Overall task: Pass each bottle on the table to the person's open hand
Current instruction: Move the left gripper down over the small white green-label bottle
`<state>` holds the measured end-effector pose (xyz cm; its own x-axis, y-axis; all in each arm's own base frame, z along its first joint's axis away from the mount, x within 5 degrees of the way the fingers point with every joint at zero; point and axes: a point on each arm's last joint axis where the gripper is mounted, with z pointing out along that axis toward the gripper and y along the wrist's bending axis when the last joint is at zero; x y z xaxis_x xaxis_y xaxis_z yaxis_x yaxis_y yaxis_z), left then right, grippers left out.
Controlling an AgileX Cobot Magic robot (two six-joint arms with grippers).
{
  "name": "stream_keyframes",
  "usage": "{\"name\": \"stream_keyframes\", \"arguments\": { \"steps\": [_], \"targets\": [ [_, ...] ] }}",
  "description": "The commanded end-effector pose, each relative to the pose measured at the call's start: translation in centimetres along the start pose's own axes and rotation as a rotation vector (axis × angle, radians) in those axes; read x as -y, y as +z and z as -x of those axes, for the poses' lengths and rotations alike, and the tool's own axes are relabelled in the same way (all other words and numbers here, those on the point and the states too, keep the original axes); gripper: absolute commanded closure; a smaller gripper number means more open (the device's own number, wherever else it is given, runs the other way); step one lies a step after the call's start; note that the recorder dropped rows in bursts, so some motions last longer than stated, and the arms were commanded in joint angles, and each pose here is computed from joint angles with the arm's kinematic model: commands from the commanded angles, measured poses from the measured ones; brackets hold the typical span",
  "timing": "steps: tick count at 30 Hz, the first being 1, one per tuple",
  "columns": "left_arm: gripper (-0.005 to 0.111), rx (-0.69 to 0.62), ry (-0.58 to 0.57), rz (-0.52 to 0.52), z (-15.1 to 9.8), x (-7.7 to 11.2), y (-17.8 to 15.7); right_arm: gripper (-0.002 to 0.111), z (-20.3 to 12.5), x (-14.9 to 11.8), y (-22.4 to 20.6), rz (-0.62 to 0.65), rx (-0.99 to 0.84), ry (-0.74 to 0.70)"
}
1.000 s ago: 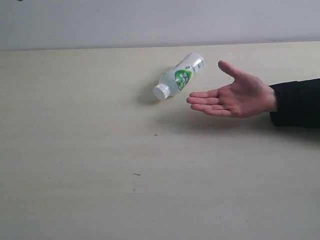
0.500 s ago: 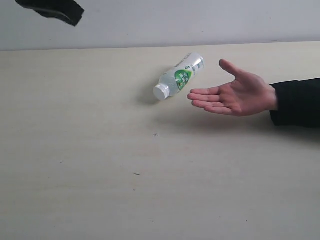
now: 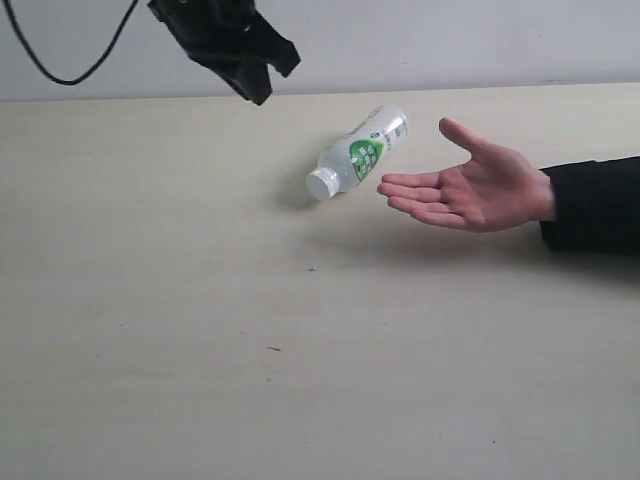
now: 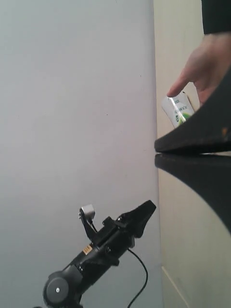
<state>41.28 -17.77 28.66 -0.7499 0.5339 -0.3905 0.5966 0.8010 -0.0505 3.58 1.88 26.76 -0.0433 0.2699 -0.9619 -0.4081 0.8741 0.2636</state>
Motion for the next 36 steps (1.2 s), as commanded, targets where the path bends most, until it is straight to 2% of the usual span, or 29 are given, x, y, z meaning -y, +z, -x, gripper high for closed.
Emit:
{"name": "stream_keyframes", "arguments": {
  "steps": [1,4,11,20,24,26,36],
  "targets": [
    [0.089,-0.009,-0.012,-0.012,2.5,0.7,2.9,0.108,-0.1,0.1,0.0,-0.004,0.007,-0.014],
    [0.082,0.010,-0.006,-0.015,3.7,1.2,4.7,0.108,-0.1,0.1,0.0,-0.004,0.007,-0.014],
    [0.053,0.045,-0.017,-0.007,5.4,1.8,7.4,0.108,-0.1,0.1,0.0,-0.004,0.007,-0.014],
    [0.038,0.132,0.065,0.088,6.6,3.1,10.0,0.108,-0.1,0.1,0.0,-0.004,0.007,-0.014],
    [0.036,0.131,0.103,0.134,6.6,3.5,11.4,0.108,-0.1,0.1,0.0,-0.004,0.007,-0.014],
    [0.036,0.135,0.079,0.148,6.6,3.4,11.9,0.108,-0.1,0.1,0.0,-0.004,0.007,-0.014],
    [0.036,0.150,0.070,0.149,6.4,3.3,14.2,0.108,-0.1,0.1,0.0,-0.004,0.007,-0.014]
  ]
}}
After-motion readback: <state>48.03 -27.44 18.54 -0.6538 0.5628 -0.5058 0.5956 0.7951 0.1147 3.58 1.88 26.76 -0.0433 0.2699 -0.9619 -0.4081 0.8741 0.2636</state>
